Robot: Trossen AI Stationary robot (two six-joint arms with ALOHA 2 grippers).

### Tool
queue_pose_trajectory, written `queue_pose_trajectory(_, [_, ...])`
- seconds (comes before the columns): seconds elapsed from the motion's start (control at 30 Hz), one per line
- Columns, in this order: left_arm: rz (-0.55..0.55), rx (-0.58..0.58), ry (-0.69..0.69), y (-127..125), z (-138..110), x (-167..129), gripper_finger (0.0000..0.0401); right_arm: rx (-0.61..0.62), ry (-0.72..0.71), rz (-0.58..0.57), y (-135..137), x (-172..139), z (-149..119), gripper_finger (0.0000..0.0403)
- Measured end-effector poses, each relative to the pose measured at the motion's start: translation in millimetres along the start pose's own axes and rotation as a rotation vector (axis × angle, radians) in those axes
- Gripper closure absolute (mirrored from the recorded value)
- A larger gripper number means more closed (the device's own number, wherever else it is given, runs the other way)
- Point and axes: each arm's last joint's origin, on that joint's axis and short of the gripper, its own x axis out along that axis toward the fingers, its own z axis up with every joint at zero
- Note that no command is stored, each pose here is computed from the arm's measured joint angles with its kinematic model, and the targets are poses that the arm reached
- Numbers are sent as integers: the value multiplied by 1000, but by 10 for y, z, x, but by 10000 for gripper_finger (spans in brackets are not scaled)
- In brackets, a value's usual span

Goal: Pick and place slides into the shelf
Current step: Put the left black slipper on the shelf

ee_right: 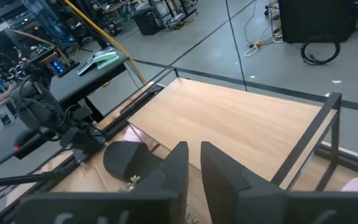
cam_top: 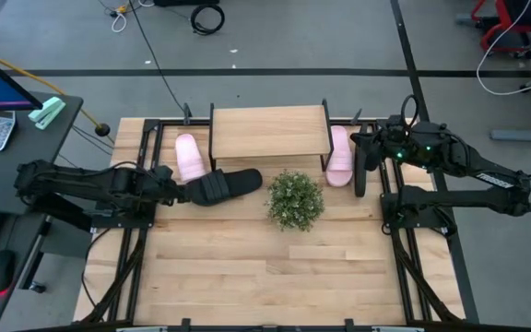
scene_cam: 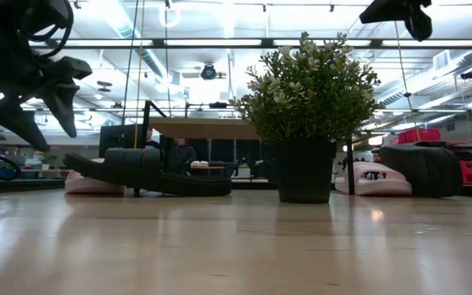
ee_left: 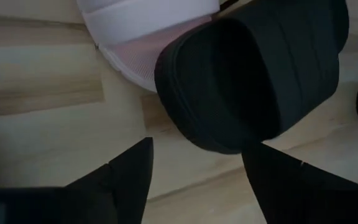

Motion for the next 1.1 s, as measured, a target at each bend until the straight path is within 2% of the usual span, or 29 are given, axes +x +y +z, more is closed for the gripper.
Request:
queue_pose_trajectory(0.33, [5,-24,-73,72,-25,129,140,-2,12,20,6,0,-4,316])
queue_pose_trajectory(0.5, [-15,-53,-85,165,-84,303,133,-1,20,31,9,0,-6,310])
queue_pose_trajectory(0.63, [-74,-136,-98,236,-135,460,123,-2,29,43,12,0,-10,309])
queue_pose_trajectory(0.9, [-285,-232,-135,273,-192,665,115,0,72,31,-7,-2,-47,309])
queue_pose_trajectory(1.1, [-295,-233,-159,271,-187,666,115,18,77,36,-6,-2,-49,308])
